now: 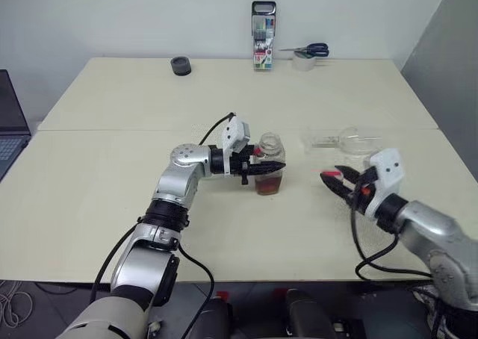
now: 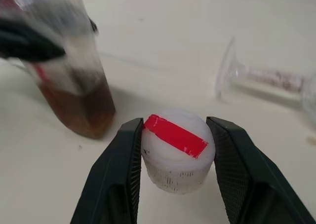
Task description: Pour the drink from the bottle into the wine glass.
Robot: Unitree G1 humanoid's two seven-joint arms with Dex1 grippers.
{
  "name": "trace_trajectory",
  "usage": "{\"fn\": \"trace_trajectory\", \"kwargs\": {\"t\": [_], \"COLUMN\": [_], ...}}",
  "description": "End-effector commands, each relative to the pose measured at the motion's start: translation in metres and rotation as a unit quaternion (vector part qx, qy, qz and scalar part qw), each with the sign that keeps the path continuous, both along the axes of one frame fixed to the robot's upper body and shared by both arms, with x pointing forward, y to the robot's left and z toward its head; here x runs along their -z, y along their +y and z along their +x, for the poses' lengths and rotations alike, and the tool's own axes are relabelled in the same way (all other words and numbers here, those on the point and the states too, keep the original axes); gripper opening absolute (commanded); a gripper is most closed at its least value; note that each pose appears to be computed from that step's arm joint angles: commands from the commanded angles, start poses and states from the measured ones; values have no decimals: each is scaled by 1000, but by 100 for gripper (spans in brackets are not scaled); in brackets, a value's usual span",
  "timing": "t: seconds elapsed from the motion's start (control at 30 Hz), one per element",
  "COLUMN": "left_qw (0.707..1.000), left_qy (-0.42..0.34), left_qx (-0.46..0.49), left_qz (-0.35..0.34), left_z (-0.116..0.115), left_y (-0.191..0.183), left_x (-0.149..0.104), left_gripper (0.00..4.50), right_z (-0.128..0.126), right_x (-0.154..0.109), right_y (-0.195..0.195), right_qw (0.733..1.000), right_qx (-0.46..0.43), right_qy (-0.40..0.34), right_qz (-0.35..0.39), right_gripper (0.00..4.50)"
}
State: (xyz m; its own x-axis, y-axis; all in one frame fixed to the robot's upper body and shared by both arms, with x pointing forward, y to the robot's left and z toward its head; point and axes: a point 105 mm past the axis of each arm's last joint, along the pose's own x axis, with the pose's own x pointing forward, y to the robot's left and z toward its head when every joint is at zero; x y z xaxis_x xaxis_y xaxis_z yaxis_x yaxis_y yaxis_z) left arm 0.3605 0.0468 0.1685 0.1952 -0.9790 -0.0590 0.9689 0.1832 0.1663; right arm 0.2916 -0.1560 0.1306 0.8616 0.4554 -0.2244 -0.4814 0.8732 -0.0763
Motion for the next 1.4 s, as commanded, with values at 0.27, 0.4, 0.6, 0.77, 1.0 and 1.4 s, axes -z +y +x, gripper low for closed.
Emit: {"fn": "trace_trajectory", "kwargs": {"t": [0.27, 0.4, 0.6, 0.77, 1.0, 1.4], "left_qw": [995, 987, 949, 903, 844, 826], "left_qy": [-52, -64, -84, -72, -70, -10], "left_qx": [-71, -134, -295, -419, -528, -560], "left_qz": [-39, -53, -77, -62, -68, -61], "left_z": [16, 31, 61, 76, 77, 75], "left_y": [19, 37, 89, 137, 191, 205], "left_x": [-36, -47, -63, -53, -43, -13], "left_gripper": [169, 169, 169, 169, 169, 240], "right_z": [-8, -5, 1, 2, 19, 23], "right_x": [75, 62, -3, -39, -63, -70], "right_y": [-25, -35, -3, 52, 106, 135], "right_qw": [991, 989, 993, 984, 969, 958], "right_qx": [27, 15, -67, -166, -225, -258], "right_qy": [99, 70, -46, -67, -100, -120], "right_qz": [-84, -131, -86, 5, 25, 29], "right_gripper": [444, 450, 450, 450, 450, 450]}}
